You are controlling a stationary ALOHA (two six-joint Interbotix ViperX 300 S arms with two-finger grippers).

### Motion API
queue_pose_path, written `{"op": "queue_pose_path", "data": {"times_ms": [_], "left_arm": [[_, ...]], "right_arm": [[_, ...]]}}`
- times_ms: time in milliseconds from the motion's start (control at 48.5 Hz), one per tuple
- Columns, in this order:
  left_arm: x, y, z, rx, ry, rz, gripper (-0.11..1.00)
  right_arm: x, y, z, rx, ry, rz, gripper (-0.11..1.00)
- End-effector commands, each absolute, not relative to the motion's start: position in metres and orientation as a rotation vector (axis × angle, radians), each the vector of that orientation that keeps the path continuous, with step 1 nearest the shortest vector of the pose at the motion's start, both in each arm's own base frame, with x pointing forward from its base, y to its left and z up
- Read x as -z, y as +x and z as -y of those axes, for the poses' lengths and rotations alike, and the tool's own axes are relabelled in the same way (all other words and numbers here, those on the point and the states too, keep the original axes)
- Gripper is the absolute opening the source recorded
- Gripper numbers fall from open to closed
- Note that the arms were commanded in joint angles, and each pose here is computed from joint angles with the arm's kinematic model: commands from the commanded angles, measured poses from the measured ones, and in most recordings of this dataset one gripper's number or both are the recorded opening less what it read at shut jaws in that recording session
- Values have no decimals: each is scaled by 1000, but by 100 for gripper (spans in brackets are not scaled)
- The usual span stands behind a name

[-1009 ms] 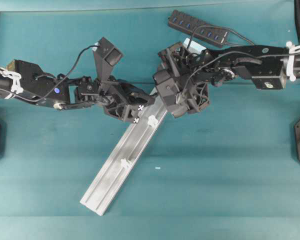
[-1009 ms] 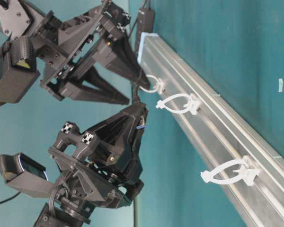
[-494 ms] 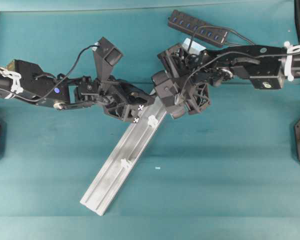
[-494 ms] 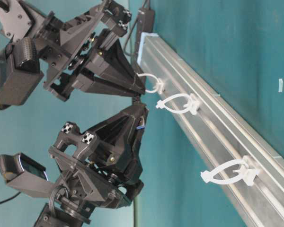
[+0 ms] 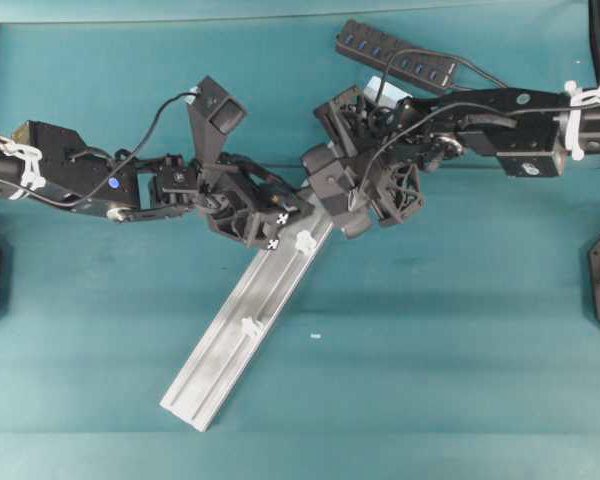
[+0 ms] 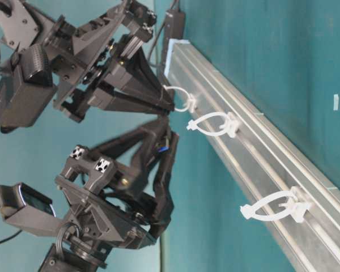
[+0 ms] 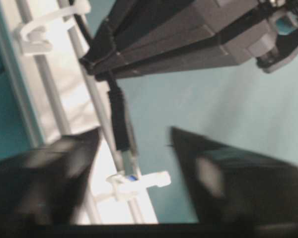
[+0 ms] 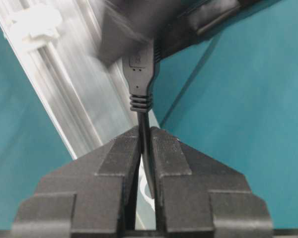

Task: Pass the USB cable through three rings with both arms.
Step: 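Release the right gripper and pull the cable through with the left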

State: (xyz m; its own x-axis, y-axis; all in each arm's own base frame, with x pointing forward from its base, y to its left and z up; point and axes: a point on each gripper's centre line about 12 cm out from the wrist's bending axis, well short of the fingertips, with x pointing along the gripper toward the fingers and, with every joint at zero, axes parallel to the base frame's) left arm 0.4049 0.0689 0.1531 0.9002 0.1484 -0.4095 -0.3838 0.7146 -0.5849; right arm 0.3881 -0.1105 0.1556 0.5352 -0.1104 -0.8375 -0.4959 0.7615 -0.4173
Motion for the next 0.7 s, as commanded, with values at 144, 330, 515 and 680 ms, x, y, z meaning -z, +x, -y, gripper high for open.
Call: {"op": "queue_pose_path", "data": {"times_ms": [144,330,515,680], "left_arm": [[-173,400,-65,-276,-710,-308,97],[-192,380,-55,-251,-706,-287,95],[-209,350,-45,-239,-703,-295,95],[-225,325,-41,-234,-700,-293,95]], "right_arm": [[-156,391,111,-278,-741,-1023,8],[-150,391,114,-305,-776,-1059,8],[-138,389,114,-349,-809,-1096,8],[-132,389,115,-379,-836,-1109,8]]}}
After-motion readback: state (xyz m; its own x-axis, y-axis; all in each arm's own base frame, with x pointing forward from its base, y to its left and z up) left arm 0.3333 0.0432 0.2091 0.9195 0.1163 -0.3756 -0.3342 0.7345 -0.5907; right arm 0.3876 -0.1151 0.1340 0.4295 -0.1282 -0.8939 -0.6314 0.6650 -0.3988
